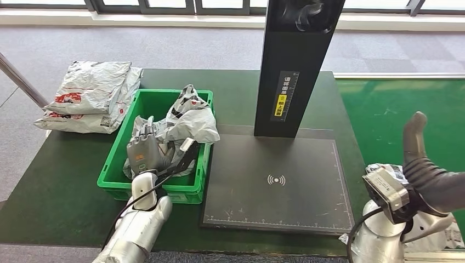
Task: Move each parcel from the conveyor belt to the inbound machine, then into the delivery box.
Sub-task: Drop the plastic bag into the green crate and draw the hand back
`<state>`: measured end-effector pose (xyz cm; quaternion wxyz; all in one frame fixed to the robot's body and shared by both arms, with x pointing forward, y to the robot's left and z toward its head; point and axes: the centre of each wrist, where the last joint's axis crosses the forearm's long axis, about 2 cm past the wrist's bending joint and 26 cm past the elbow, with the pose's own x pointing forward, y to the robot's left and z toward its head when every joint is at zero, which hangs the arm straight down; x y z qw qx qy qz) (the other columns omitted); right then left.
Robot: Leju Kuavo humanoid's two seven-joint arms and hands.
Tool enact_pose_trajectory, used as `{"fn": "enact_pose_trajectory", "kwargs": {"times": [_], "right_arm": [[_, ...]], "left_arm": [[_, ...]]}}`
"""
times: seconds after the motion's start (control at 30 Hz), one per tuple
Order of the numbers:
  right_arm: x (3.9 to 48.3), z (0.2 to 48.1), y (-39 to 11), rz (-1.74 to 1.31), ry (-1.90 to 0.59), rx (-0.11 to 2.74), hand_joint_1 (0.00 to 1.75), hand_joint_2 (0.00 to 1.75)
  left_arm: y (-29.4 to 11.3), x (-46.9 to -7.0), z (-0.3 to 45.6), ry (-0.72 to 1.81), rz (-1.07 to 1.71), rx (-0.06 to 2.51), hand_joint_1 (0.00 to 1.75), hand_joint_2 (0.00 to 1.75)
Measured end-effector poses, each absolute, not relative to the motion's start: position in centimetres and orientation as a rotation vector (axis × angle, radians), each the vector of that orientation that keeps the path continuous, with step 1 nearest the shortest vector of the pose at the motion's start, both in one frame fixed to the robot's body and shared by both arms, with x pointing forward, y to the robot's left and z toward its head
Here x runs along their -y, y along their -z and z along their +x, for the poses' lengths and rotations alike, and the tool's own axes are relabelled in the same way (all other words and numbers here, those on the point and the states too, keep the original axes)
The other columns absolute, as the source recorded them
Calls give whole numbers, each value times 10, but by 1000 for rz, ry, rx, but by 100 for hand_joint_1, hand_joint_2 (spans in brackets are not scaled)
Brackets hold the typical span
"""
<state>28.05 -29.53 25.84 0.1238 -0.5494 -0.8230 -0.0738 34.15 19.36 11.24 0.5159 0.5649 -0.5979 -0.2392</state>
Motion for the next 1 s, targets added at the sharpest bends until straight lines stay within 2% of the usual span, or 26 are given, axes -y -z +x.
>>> {"fn": "enact_pose_trajectory", "kwargs": {"times": [0.57,0.77,0.93,1.0], "right_arm": [[295,281,-257,-1594,218,2397,0,175],[295,280,-256,-1596,214,2396,0,175],[299,277,-261,-1729,65,2364,0,175],[307,273,-264,-1865,-69,2298,0,175]], "left_arm": [[-137,-214,319,409,1398,1569,0,0],[-160,-229,306,279,1359,1795,0,0],[-179,-260,292,-4,1303,2055,0,0],[-180,-263,287,-225,1181,2182,0,87]]}}
